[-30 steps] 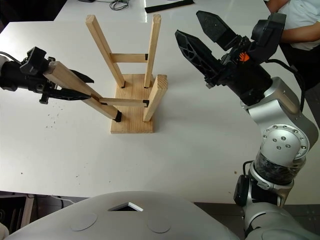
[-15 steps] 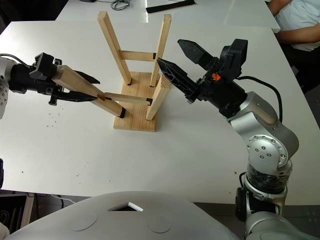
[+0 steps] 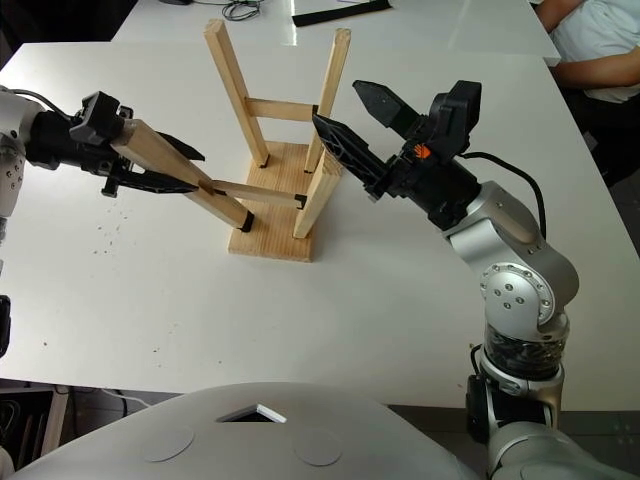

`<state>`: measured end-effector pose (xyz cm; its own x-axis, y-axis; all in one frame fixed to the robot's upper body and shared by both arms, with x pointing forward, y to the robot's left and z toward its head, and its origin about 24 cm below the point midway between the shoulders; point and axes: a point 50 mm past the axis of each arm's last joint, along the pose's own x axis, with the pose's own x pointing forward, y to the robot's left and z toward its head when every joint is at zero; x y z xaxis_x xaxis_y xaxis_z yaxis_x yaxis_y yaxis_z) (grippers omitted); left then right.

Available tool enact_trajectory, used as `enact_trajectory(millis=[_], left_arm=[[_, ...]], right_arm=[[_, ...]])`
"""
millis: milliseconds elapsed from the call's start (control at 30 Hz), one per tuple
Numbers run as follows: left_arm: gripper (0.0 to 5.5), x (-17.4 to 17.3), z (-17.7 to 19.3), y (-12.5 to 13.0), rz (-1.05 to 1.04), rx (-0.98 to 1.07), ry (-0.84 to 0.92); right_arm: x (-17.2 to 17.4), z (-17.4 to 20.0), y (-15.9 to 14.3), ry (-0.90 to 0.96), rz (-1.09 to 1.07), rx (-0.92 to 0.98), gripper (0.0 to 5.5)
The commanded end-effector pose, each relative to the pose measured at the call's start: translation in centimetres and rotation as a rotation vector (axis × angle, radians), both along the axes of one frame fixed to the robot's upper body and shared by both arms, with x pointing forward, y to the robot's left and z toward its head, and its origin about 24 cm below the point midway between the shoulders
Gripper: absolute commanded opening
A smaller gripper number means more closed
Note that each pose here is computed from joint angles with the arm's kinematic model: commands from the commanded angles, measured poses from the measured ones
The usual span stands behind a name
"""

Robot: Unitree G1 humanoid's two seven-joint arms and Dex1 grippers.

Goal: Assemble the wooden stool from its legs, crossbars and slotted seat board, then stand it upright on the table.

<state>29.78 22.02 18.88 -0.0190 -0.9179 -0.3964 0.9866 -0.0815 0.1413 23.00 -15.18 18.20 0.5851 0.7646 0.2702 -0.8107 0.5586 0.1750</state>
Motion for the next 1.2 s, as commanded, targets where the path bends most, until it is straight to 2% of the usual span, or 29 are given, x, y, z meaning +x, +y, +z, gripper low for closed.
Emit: enact_trajectory(millis=[33,333,567,833,1033,1200], left_arm=[[2.03,0.4,-3.4,-0.3,0.023,0.079,0.148],[2.03,0.5,-4.9,-1.4,-0.047,0.144,0.158],[2.03,0.5,-5.7,-2.9,-0.078,0.096,0.199],[2.04,1.4,-3.6,-2.6,0.011,-0.005,0.288],[2.04,-0.1,-5.3,-3.5,0.036,0.025,0.315],[2.04,-1.6,-6.0,-4.1,0.158,0.046,0.261]], right_arm=[[0.7,-1.0,-0.4,0.034,-0.034,-0.028,4.18],[1.3,-1.2,-0.1,0.030,-0.039,-0.026,4.18],[1.3,-1.9,0.7,0.043,-0.016,-0.072,4.18],[2.6,-2.7,0.5,0.064,-0.070,-0.128,4.18],[3.2,0.9,-0.2,-0.015,-0.132,-0.020,4.18],[3.5,2.8,-0.6,-0.046,-0.175,-0.042,4.18]])
